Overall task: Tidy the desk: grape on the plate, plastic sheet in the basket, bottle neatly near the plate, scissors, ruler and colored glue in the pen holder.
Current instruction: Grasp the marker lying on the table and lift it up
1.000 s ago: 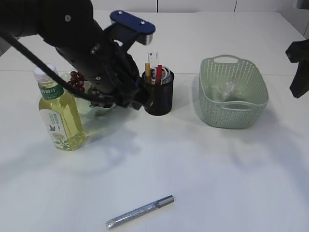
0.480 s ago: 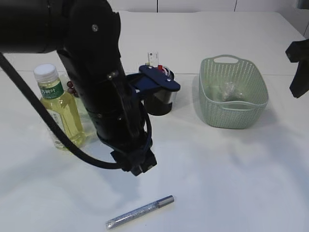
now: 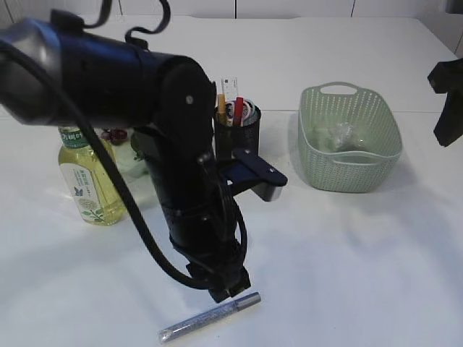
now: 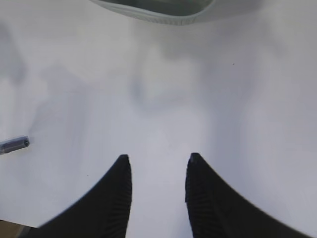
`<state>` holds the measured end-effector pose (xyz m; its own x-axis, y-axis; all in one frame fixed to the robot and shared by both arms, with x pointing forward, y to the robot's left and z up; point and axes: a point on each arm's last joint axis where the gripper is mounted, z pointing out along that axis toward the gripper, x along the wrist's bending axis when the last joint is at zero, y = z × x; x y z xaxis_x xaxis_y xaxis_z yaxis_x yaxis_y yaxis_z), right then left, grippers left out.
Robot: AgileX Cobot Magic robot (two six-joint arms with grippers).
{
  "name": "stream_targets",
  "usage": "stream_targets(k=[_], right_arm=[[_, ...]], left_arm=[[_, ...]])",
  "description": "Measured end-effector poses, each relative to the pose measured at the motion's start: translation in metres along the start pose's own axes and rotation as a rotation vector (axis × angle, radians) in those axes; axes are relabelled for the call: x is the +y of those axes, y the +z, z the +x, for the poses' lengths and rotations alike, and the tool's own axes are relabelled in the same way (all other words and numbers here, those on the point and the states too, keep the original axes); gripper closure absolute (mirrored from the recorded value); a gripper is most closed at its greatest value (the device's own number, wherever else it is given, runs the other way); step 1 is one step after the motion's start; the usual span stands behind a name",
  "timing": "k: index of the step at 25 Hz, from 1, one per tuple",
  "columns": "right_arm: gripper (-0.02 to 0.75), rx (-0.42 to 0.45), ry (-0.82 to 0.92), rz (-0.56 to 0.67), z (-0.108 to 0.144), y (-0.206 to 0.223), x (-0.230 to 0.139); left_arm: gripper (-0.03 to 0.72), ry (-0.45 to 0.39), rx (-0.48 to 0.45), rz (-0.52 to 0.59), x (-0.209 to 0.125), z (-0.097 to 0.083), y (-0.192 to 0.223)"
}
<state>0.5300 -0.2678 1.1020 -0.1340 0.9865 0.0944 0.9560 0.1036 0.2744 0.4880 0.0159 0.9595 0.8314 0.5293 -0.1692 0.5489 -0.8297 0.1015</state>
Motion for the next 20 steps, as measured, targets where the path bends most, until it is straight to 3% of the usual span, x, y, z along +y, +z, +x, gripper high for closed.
stream_targets(k=[9,20], right_arm=[[0.433,0.000,0.000,0.000,0.000,0.000,0.000],[0.433,0.000,0.002,0.000,0.000,0.000,0.000]], left_arm=[[0.432,0.106,0.056,-0.003,0.005,-0.019,0.040],[0.432,0.142,0.123,0.005,0.006,-0.010,0.058]])
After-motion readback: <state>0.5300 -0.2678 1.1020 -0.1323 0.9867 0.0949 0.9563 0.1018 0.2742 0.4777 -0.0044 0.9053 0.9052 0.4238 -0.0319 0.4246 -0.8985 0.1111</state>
